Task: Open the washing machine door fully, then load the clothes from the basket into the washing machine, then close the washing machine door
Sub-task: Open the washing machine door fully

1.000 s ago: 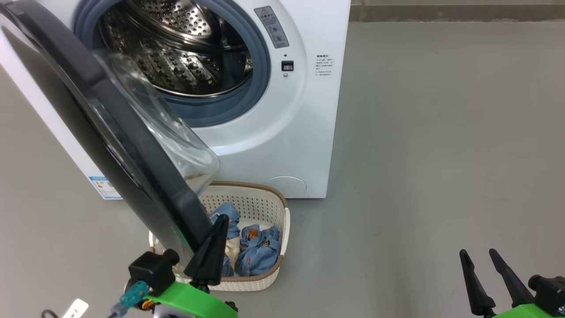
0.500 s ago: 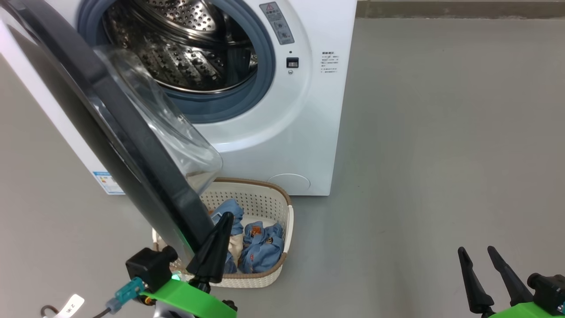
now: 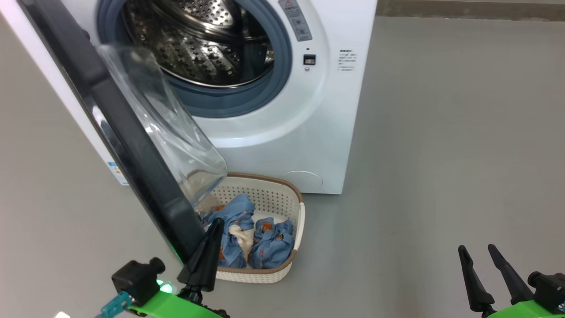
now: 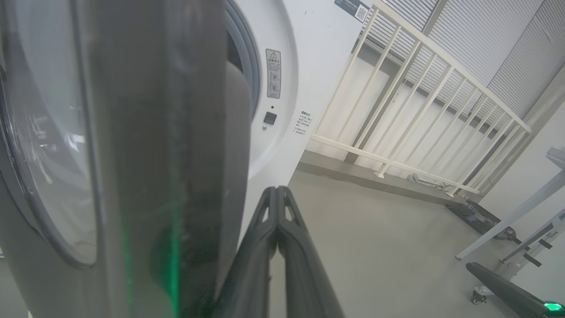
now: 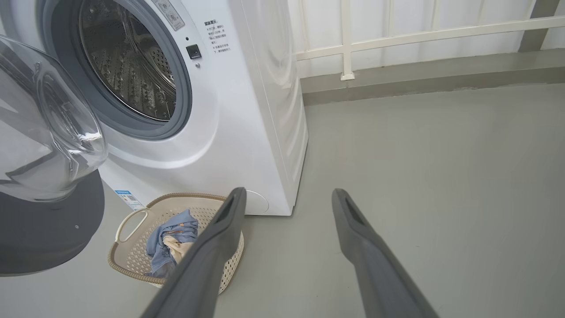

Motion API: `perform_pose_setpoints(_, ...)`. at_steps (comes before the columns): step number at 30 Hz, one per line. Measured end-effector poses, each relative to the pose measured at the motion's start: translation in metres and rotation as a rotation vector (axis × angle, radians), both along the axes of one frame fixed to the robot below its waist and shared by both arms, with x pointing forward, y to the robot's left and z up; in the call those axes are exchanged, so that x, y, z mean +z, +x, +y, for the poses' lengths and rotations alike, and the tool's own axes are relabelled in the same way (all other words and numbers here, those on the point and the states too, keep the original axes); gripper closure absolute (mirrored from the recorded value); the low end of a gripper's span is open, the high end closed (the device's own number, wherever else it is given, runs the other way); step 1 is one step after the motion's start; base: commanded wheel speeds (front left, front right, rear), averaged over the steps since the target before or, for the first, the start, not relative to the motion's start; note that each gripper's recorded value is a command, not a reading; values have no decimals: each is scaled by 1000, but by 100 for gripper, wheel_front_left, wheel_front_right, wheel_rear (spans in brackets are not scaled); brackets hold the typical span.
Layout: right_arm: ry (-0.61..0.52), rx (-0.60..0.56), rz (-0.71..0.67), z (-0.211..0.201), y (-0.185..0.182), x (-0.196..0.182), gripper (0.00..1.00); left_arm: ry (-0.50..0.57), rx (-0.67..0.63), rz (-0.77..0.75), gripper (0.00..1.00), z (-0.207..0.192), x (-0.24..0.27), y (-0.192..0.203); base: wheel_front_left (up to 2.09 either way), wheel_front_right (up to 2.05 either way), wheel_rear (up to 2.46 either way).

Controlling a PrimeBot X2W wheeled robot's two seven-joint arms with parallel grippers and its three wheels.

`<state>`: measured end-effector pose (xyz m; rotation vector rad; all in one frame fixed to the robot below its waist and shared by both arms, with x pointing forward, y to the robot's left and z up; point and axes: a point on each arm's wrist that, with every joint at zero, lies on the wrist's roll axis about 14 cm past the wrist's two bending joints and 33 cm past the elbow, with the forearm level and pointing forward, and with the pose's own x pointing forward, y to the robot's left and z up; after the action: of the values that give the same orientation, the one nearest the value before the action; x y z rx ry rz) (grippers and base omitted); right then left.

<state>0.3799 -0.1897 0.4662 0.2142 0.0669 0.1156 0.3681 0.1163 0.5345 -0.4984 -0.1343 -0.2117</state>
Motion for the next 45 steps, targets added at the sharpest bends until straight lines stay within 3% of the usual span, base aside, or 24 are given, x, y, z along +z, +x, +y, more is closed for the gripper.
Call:
perform_pose_setpoints(28,-6,181,-2,60,34,-2,0,46,295,32,100,92,-6,-49,0,0,0)
perform_pose_setpoints(45,-2,231,-1,79,38,-2,0,112,563,94,100,182,-9,-83,0,0,0)
